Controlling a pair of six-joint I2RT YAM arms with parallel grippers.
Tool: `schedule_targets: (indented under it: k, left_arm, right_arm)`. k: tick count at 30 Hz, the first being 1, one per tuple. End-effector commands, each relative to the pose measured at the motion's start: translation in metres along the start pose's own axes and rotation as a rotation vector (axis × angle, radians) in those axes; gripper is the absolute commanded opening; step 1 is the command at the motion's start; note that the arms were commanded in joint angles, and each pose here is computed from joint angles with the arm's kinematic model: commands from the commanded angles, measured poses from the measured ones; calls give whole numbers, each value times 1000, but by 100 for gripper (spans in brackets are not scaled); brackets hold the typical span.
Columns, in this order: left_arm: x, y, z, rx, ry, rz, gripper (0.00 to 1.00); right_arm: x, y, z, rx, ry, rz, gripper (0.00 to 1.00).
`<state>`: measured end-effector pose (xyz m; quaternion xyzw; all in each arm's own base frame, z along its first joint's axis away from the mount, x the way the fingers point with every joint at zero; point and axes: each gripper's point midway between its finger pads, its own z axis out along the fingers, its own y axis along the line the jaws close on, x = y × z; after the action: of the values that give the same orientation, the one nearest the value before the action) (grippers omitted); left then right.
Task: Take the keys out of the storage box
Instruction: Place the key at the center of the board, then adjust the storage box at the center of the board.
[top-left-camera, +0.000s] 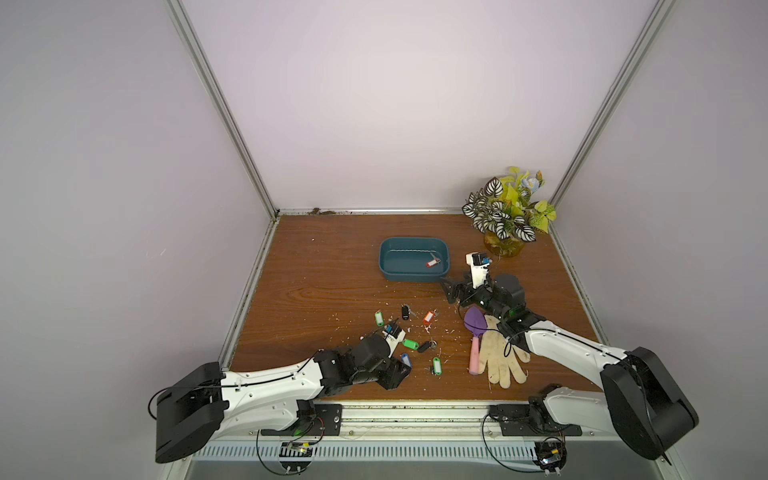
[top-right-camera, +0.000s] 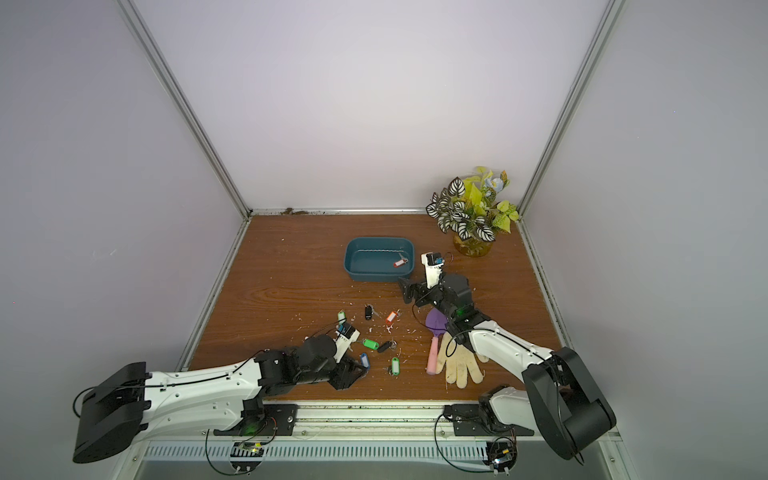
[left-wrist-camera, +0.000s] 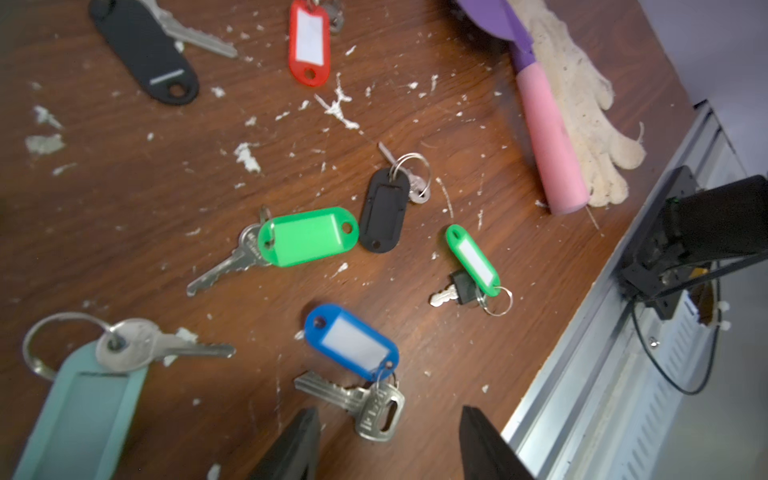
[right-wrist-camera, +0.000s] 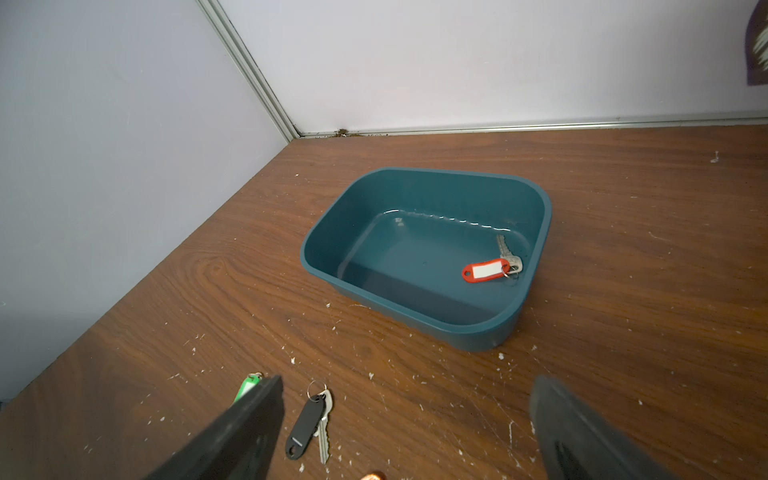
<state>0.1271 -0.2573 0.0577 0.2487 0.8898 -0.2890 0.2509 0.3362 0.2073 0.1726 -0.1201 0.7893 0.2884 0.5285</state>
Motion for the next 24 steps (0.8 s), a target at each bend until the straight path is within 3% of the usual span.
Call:
schedule_targets:
  k: [1,5,9,12,15,20,24]
  left_arm:
    - [-31,1,-13,-79,-84,34,77]
    - [-110,9,-49,-181,-327,61,100]
    - [-188,36,-90,-190,-579,-11,99]
    - [-227,72,-107,-183,-695,-130,100]
    - [-251,111,-106,-161,-723,-233,100]
    - [-272,154,-67,-156,-625,-309,100]
    - [-281,179,-43,-28,-576,-366,100]
  right_arm:
    - [-14,3,5,-2,-42,-22,99]
    - [-16,6,15,7,-13,-32,99]
    - [-13,3,34,63,58,-45,99]
    - [-11,6,53,86,126,-63,99]
    - [-12,6,74,119,190,-83,99]
    - [-10,-5,106,189,292,-125,97]
    - [-4,-3,133,164,377,-176,93]
